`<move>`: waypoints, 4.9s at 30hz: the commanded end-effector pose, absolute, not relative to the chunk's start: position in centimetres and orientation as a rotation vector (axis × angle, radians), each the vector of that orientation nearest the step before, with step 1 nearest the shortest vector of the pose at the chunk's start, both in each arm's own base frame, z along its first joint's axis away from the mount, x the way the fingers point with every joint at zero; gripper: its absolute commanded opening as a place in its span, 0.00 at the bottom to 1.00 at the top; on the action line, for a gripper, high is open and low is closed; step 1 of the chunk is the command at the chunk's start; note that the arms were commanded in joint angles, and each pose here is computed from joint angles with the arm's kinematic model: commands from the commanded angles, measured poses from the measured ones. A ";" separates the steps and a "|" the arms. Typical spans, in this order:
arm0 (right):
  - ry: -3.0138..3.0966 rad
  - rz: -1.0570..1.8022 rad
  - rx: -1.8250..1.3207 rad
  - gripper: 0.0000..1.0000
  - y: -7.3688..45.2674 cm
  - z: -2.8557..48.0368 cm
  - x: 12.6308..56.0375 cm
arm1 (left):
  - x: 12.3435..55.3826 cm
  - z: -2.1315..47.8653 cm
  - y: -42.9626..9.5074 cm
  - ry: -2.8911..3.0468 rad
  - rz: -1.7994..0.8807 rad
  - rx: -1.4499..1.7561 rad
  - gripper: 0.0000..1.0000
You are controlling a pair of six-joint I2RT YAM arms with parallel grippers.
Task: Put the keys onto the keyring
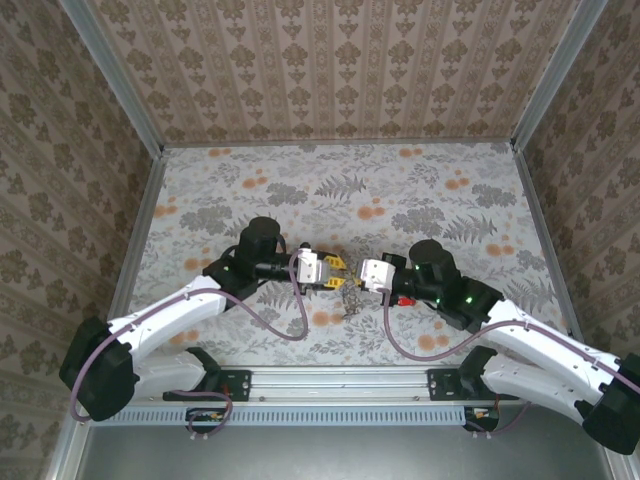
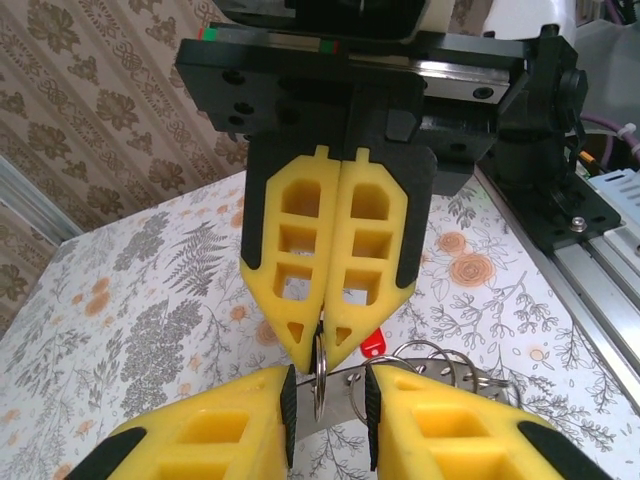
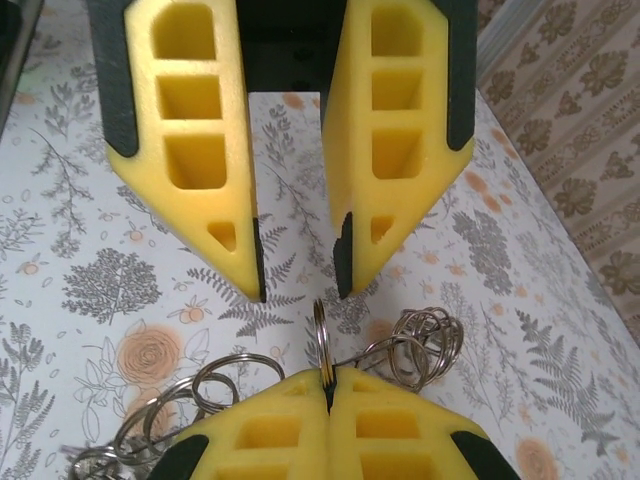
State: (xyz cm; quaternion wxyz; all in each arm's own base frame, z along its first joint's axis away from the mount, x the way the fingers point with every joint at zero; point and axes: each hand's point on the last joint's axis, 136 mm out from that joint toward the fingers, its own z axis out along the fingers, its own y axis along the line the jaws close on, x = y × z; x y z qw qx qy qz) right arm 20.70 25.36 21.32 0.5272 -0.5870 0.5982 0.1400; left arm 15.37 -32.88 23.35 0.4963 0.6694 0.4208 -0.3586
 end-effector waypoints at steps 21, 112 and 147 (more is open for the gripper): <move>1.411 0.266 -1.324 0.00 26.0 23.6 22.1 | 16.4 21.5 -33.2 1.129 -0.779 1.625 0.27; 1.364 0.428 -1.489 0.49 23.9 22.9 18.5 | 13.9 24.8 -32.0 0.961 -0.821 1.684 0.00; 1.520 0.579 -1.159 0.41 24.2 24.1 23.1 | 13.1 25.8 -31.9 0.913 -0.876 1.682 0.00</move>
